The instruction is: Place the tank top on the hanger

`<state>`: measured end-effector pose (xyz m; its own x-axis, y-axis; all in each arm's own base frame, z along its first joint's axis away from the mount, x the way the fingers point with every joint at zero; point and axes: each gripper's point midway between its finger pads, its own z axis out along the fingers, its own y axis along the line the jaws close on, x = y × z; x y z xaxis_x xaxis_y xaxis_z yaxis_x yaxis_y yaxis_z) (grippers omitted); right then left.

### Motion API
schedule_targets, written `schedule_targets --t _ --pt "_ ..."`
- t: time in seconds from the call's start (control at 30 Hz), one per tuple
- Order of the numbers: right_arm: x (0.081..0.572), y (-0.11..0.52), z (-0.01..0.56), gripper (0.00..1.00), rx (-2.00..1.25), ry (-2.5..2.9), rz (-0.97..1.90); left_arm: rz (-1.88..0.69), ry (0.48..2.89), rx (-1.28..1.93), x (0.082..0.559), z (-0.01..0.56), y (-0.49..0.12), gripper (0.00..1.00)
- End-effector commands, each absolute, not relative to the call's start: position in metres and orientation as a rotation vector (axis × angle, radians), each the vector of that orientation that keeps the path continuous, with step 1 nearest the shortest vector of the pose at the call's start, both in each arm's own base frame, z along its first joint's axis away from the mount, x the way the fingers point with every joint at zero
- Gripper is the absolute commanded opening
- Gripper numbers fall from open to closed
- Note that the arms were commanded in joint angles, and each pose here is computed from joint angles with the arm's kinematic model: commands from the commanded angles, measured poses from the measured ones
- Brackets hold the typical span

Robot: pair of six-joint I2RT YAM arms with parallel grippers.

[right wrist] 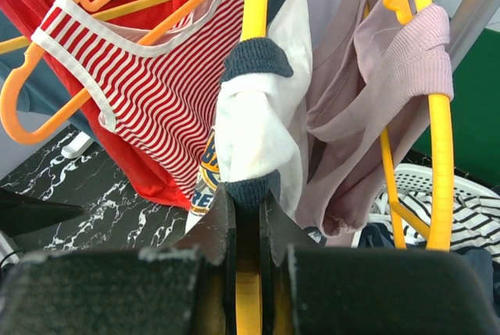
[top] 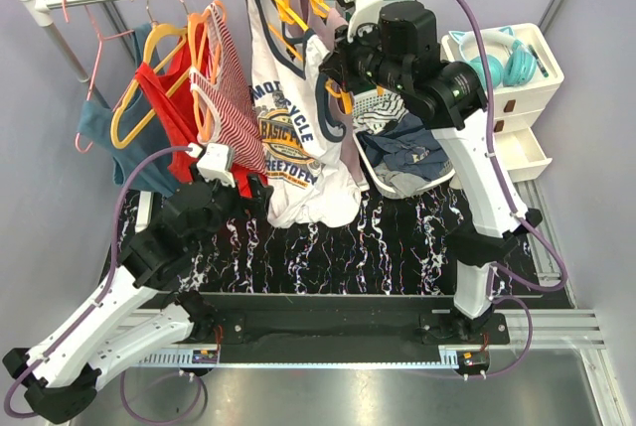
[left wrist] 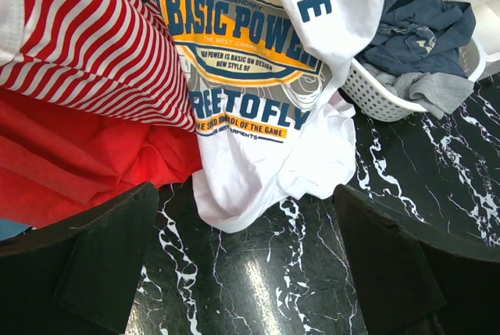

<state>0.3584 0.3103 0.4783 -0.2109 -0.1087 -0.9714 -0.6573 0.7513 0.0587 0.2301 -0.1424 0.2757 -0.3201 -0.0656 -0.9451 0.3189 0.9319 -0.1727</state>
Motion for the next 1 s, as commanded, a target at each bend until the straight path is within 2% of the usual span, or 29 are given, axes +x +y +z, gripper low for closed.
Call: schedule_targets --t 0.0,0.3,0.63,0.97 --pt "0.365 0.307 0.541 0.0 -0.547 1.51 0.569 -0.372 1.839 0.171 0.232 0.279 -0.139 0.99" --pt "0.387 0.312 0.547 0.0 -0.501 1.469 0.605 -0.371 1.837 0.165 0.23 0.279 -0.136 0.99" --pt "0.416 0.334 0.518 0.0 -0.503 1.514 0.674 -0.353 1.835 0.159 0.229 0.281 -0.131 0.99" --pt "0.417 0.343 0.49 0.0 -0.522 1.598 0.709 -0.356 1.85 0.154 0.228 0.275 -0.131 0.99"
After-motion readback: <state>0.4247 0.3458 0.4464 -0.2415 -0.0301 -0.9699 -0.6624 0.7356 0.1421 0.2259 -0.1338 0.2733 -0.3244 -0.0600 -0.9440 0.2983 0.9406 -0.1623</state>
